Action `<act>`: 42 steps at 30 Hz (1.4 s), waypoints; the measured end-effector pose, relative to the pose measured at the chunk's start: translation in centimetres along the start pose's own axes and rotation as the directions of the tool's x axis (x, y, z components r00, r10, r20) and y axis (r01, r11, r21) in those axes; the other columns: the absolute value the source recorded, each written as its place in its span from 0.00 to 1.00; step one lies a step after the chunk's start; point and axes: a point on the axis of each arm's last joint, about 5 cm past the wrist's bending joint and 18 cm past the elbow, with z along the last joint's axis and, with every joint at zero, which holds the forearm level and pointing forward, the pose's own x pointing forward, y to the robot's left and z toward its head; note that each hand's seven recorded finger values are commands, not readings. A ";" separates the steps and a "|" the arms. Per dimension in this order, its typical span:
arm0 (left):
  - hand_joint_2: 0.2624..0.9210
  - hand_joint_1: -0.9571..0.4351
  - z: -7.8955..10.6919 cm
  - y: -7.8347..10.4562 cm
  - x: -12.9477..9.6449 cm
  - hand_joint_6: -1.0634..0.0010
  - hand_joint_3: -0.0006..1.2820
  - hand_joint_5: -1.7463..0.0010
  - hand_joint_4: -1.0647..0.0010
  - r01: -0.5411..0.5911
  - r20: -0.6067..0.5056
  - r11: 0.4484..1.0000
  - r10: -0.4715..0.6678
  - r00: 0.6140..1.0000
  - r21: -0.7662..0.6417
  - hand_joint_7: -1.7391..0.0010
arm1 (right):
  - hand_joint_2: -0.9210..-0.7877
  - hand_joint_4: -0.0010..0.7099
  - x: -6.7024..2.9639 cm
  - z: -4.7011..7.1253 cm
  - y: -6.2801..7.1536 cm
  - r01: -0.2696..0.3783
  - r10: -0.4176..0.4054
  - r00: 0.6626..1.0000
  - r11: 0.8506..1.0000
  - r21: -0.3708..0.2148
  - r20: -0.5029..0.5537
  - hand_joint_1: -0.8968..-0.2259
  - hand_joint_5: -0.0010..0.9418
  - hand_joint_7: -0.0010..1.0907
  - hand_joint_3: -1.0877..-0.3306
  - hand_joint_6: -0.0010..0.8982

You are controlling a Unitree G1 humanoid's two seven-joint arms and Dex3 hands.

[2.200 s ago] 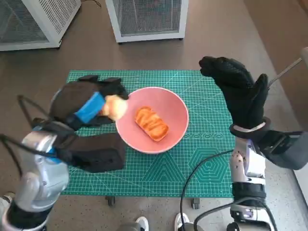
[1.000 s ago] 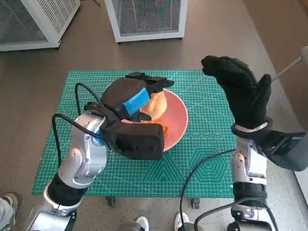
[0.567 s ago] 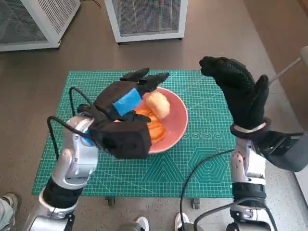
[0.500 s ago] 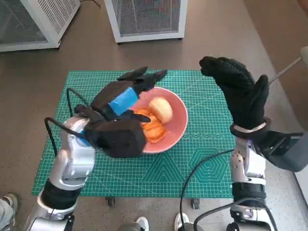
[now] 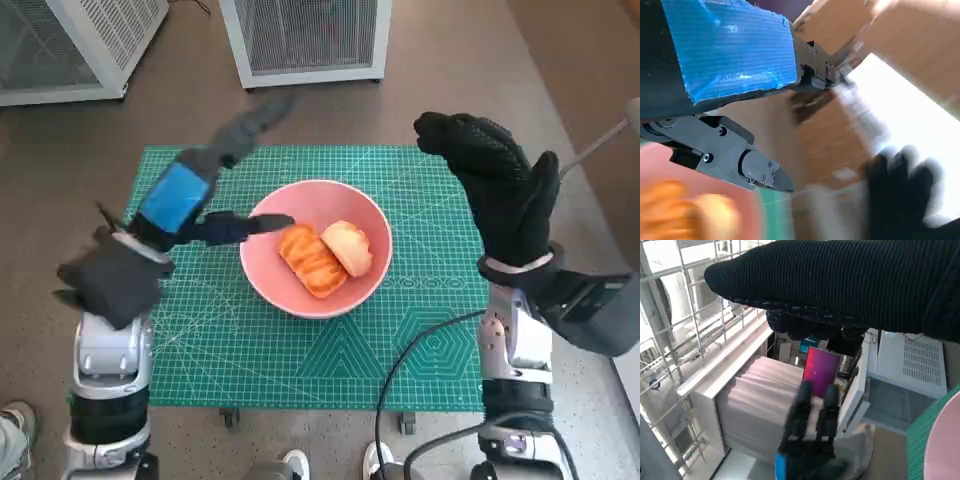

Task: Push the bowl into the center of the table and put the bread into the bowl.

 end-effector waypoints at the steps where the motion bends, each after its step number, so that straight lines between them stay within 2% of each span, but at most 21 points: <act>1: 1.00 0.27 -0.2 0.0 -0.2 0.70 0.18 0.97 0.80 -0.022 0.011 0.999 0.022 1.000 -0.032 0.96 | 0.00 0.27 0.09 0.1 0.0 0.001 -0.001 1.000 1.000 -0.001 0.003 0.40 0.00 0.33 0.55 0.09; 7: 1.00 0.25 -1.1 -0.4 -0.9 0.69 0.22 0.96 0.73 -0.114 0.057 0.979 0.125 0.991 -0.167 0.96 | 0.00 0.27 0.86 0.6 0.2 -0.001 0.001 1.000 1.000 -0.012 0.022 0.41 0.00 0.33 0.55 0.09; 13: 1.00 0.23 -1.3 -0.6 -1.1 0.68 0.22 0.96 0.71 -0.136 0.101 0.966 0.161 0.982 -0.218 0.96 | 0.00 0.29 1.70 1.0 0.4 -0.007 0.008 0.999 1.000 -0.019 0.045 0.41 0.01 0.34 0.55 0.09; 20: 1.00 0.21 -1.4 -0.4 -1.1 0.69 0.25 0.98 0.72 -0.123 0.141 0.973 0.152 0.978 -0.196 0.96 | 0.00 0.29 2.70 1.3 0.7 -0.025 0.027 0.998 0.999 -0.032 0.064 0.40 0.01 0.35 0.58 0.09; 30: 1.00 0.20 -1.3 0.3 -0.5 0.70 0.29 0.99 0.73 -0.092 0.204 0.983 0.124 0.971 -0.157 0.97 | 0.00 0.30 3.54 1.4 0.9 -0.041 0.043 0.997 0.998 -0.039 0.069 0.36 0.01 0.34 0.62 0.11; 42: 1.00 0.18 -0.8 0.1 0.1 0.71 0.30 0.99 0.73 -0.074 0.236 0.988 0.105 0.966 -0.135 0.97 | 0.00 0.31 3.62 1.4 0.9 -0.050 0.053 0.997 0.997 -0.065 0.054 0.35 0.01 0.32 0.63 0.13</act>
